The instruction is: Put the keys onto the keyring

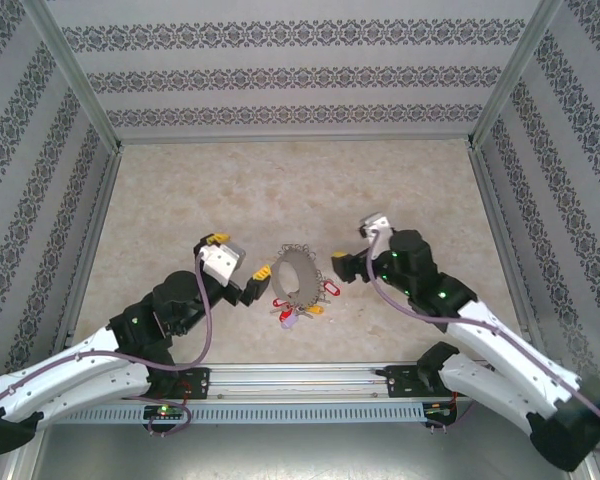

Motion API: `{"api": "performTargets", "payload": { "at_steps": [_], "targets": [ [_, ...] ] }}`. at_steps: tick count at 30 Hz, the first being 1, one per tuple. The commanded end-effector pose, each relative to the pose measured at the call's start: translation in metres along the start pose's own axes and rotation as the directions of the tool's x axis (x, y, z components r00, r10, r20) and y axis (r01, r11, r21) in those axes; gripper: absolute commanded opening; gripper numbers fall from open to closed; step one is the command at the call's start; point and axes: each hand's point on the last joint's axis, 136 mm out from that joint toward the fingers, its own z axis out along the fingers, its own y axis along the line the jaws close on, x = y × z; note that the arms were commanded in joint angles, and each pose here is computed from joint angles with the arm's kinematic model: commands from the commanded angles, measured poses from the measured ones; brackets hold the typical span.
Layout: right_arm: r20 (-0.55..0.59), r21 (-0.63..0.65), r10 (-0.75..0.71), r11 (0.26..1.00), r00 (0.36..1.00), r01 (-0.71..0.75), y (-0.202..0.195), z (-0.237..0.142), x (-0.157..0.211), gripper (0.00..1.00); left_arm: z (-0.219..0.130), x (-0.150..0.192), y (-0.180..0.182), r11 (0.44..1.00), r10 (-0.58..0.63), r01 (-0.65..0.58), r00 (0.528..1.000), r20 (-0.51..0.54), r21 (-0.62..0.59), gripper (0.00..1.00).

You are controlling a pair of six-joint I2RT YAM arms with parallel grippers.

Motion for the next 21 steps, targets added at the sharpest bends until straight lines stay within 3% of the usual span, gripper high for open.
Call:
{"api": "performTargets", "payload": {
  "at_steps": [1,5,8,10,17,21],
  "targets": [
    [0.133,0.252,0.01,0.967,0.991,-0.044,-0.063,-0.01,-0.001,0.98,0.014,0.005,0.043,0.98,-0.052,0.044,0.998,-0.039,-0.195,1.0],
    [0.201,0.341,0.129,0.92,0.971,-0.193,-0.111,-0.015,0.012,0.98,0.041,0.033,0.085,0.949,-0.154,0.125,0.985,-0.082,-0.289,1.0],
    [0.247,0.44,0.112,0.872,0.962,-0.214,-0.138,-0.018,0.032,0.98,0.057,0.072,0.132,0.892,-0.16,0.073,0.974,-0.161,-0.446,1.0],
    [0.277,0.458,0.065,0.868,0.959,-0.191,-0.147,-0.017,0.037,0.98,0.06,0.094,0.163,0.835,-0.238,0.1,0.952,-0.191,-0.541,1.0],
    [0.249,0.533,0.005,0.834,0.968,-0.141,-0.175,0.004,0.051,0.98,0.056,0.147,0.22,0.687,-0.259,0.0,0.935,-0.244,-0.726,1.0],
    [0.234,0.542,-0.026,0.833,0.972,-0.108,-0.189,0.03,0.049,0.98,0.063,0.164,0.233,0.67,-0.267,0.047,0.947,-0.181,-0.741,1.0]
  ]
}}
